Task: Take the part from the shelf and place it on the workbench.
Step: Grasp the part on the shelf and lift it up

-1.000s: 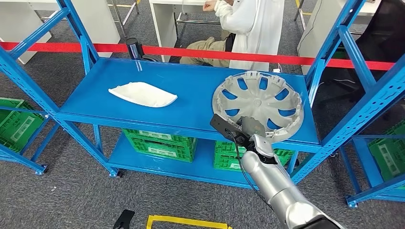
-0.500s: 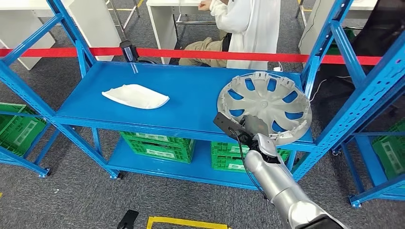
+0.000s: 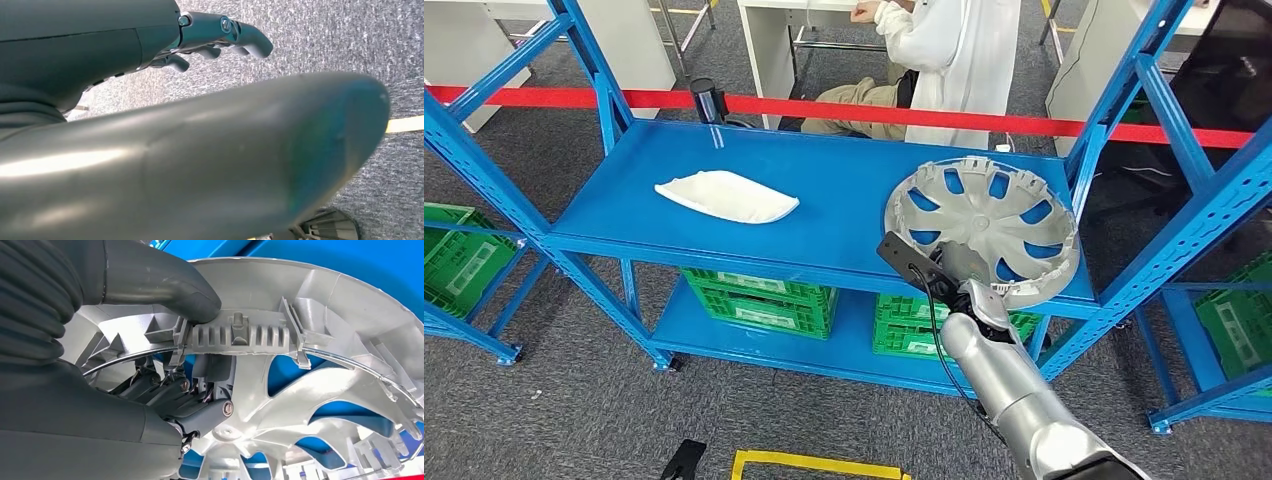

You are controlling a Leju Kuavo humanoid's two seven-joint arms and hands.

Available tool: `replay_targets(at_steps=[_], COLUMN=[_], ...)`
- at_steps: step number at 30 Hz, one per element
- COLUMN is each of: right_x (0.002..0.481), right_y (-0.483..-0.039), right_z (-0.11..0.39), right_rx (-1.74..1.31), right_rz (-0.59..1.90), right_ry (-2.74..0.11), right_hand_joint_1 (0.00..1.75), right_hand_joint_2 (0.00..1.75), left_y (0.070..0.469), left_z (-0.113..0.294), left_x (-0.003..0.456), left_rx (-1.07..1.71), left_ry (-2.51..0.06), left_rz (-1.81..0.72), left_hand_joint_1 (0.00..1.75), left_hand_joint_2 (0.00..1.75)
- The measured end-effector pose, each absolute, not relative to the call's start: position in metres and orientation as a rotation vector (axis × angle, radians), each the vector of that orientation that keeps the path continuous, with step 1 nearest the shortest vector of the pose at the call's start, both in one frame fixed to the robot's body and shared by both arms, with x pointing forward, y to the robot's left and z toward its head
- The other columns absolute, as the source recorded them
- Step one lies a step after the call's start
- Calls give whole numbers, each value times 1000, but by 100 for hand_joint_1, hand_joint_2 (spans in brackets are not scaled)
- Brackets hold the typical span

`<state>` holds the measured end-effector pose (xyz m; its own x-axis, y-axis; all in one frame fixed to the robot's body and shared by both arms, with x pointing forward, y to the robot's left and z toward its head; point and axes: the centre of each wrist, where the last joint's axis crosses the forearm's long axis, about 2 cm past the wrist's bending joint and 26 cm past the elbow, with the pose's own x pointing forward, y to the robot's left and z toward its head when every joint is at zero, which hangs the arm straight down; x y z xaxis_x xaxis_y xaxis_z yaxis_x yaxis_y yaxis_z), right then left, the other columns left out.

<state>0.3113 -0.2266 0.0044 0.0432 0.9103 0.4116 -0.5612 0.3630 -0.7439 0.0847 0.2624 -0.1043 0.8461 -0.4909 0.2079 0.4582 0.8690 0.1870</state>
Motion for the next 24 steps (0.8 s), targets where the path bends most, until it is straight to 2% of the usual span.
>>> replay_targets(at_steps=[17,24], right_x=[320,342], right_y=[-232,-228], right_z=[11,35], right_rx=[-407,-413], right_rz=[1077,947], right_ry=[-1087,-1392], right_hand_joint_1=[175,175], right_hand_joint_2=[175,175], left_y=[262,264], left_z=[-105,-105], left_x=[82,80], left_rx=[133,138], left_ry=[-255,-255], left_rz=[-510,-500], left_hand_joint_1=[0,0], left_hand_joint_2=[0,0])
